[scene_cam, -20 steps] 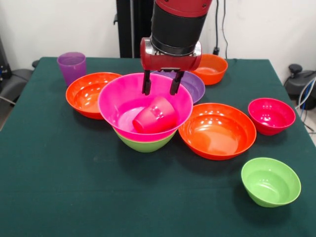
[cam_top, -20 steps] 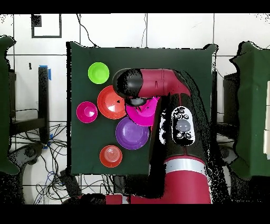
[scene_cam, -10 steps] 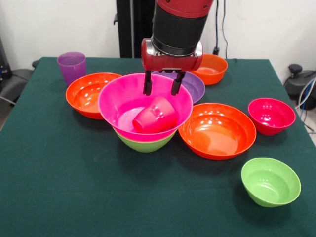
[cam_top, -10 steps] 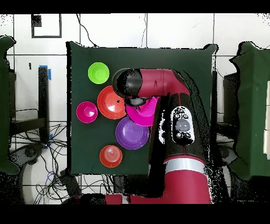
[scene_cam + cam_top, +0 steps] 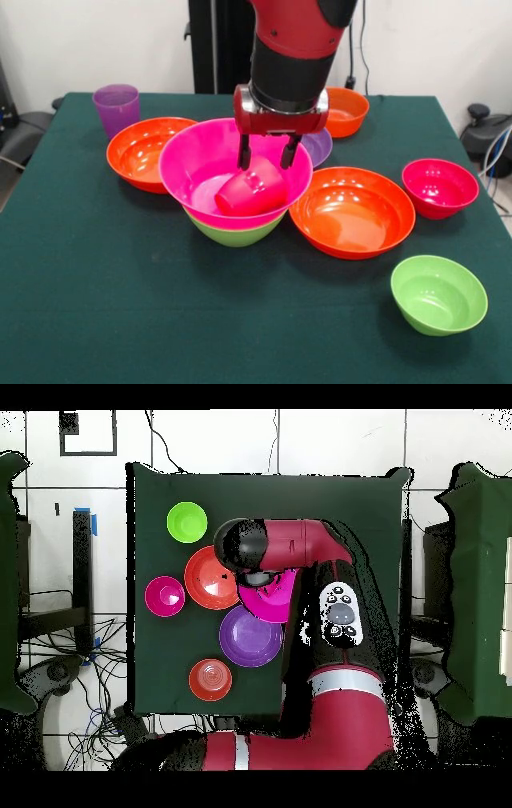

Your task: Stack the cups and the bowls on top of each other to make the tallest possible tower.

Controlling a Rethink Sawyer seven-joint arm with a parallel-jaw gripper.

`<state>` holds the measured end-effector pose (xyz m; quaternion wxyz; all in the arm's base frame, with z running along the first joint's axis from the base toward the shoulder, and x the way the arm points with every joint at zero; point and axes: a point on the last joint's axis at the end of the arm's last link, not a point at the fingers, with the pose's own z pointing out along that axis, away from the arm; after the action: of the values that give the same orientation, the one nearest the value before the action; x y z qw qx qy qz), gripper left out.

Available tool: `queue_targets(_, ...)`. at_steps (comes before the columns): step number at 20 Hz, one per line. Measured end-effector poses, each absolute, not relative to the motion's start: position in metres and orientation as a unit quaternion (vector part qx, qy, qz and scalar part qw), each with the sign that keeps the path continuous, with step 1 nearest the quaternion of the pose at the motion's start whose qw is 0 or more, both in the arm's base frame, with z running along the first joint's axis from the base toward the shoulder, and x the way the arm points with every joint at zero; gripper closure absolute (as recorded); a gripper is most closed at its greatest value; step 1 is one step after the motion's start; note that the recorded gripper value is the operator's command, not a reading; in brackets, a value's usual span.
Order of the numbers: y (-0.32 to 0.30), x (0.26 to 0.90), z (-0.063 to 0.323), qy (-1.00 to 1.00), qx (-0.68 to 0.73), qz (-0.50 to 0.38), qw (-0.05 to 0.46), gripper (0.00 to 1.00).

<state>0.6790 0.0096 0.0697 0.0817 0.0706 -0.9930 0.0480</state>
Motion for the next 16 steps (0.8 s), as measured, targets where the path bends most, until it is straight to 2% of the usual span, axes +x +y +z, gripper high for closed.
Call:
queue_targets(8,0.012,0.672,0.045,-0.992,0.076,0.045,0.09,0.0)
queue_targets(16,0.007,0.674,0.037,-0.99,0.089,0.059,0.089,0.0)
